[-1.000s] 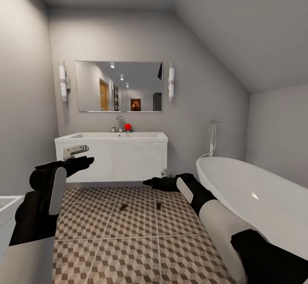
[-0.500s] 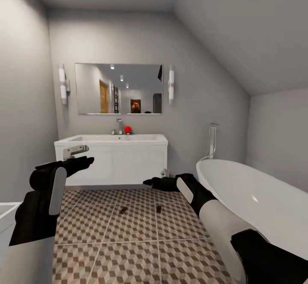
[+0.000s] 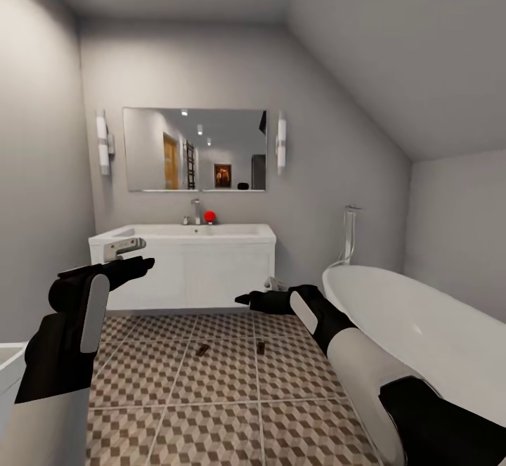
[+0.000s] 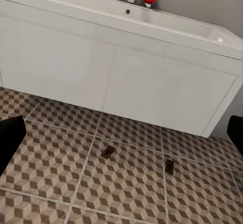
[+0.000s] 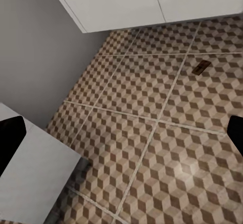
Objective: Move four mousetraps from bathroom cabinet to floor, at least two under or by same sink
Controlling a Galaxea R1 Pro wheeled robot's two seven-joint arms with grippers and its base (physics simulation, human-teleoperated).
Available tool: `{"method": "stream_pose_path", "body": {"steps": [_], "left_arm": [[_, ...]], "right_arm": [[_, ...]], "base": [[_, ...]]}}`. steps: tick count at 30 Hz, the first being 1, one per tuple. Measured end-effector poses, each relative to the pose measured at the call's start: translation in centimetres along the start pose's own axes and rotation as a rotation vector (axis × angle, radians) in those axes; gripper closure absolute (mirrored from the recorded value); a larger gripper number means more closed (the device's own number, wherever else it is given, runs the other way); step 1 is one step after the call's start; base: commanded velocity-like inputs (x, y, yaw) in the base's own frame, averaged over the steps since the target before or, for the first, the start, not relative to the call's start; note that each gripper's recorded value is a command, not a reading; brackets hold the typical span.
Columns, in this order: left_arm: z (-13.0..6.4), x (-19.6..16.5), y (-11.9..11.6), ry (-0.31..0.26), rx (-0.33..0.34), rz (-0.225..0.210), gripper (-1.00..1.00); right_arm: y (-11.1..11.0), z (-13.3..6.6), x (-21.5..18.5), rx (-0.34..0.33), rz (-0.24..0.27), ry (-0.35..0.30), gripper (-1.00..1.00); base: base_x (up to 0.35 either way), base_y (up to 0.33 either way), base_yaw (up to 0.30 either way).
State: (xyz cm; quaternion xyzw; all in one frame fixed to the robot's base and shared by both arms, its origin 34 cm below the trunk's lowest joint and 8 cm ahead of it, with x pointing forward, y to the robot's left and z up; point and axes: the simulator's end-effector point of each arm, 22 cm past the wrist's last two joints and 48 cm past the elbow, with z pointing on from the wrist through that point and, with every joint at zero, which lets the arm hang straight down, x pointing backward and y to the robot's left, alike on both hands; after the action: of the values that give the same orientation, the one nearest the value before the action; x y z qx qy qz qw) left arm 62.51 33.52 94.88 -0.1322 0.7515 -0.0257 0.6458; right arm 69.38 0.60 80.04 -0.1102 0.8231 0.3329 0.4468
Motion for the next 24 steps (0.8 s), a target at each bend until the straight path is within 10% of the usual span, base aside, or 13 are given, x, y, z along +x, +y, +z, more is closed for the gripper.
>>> {"method": "stream_pose_path", "body": {"steps": [24], "left_arm": [[0.3,-5.1,-1.3,0.002,-0.001,0.000,-1.00]], "right_arm": [[1.7,-1.2,-4.9,0.001,0.004,-0.002,-1.00]], "base": [[0.000,0.000,0.000]]}}
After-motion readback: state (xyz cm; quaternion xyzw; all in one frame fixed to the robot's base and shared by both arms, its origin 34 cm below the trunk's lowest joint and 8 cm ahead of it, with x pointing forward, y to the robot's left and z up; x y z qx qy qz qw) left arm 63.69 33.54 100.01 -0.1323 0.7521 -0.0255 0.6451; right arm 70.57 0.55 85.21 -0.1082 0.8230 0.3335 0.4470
